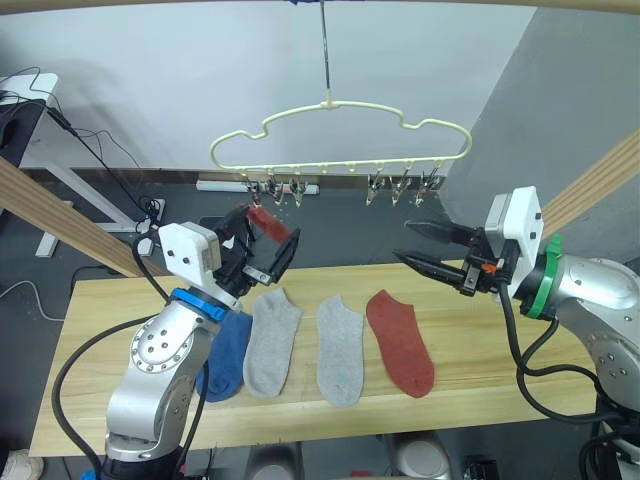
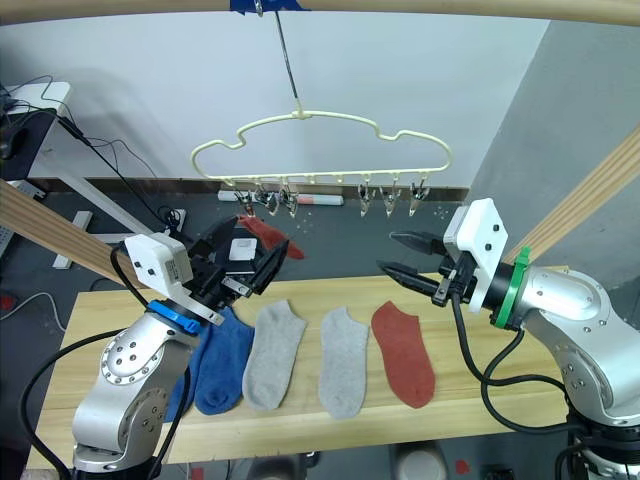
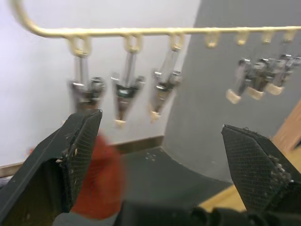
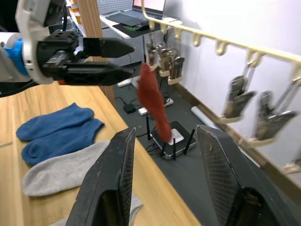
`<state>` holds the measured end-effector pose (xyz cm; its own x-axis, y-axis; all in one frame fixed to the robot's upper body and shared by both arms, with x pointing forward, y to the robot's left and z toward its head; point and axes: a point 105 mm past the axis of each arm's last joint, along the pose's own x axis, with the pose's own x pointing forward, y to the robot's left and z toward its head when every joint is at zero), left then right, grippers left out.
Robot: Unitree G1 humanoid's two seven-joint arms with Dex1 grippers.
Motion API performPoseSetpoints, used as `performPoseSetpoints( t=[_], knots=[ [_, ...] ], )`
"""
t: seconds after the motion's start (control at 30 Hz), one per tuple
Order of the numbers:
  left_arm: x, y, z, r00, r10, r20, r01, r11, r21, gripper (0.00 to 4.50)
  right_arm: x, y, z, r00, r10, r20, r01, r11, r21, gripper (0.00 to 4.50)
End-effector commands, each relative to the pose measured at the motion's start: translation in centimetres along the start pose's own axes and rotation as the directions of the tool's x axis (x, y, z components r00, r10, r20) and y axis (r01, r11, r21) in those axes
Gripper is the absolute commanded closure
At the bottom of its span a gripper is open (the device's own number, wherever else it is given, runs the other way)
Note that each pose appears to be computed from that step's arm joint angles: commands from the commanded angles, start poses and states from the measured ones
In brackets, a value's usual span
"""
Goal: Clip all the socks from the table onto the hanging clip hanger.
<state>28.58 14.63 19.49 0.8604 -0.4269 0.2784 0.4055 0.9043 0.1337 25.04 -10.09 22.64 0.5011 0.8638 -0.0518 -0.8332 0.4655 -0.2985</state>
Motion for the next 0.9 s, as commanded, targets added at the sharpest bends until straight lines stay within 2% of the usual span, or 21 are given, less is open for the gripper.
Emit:
performPoseSetpoints(
  t=[0.03, 0.07, 0.7, 0.83, 0.9],
  knots=[
    [0.2, 0.0, 1.0, 0.999, 0.015, 0.048, -0.017, 0.999, 0.038, 1.09, -0.5, 0.4, 1.1, 1.0, 0.001, 0.016, 0.0, 0.999, -0.047, 2.34],
    [0.3, 0.0, 0.9, 0.999, 0.016, 0.048, -0.018, 0.999, 0.041, 1.39, -0.6, 0.4, 1.1, 1.0, 0.001, 0.015, -0.001, 0.999, -0.047, 2.34],
    [2.7, 0.3, -0.1, 0.995, 0.07, 0.074, -0.072, 0.997, 0.027, 1.39, -0.7, -0.2, 1.3, 1.0, -0.01, 0.007, 0.011, 0.998, -0.058, 2.34],
    [3.2, 0.3, -0.4, 0.994, 0.07, 0.081, -0.072, 0.997, 0.021, 2.22, -0.6, -0.2, 1.4, 1.0, -0.015, 0.011, 0.015, 0.998, -0.055, 2.34],
    [3.3, 0.3, -0.4, 0.994, 0.067, 0.084, -0.069, 0.997, 0.021, 2.22, -0.6, -0.2, 1.3, 1.0, -0.015, 0.011, 0.015, 0.998, -0.057, 2.34]
  ],
)
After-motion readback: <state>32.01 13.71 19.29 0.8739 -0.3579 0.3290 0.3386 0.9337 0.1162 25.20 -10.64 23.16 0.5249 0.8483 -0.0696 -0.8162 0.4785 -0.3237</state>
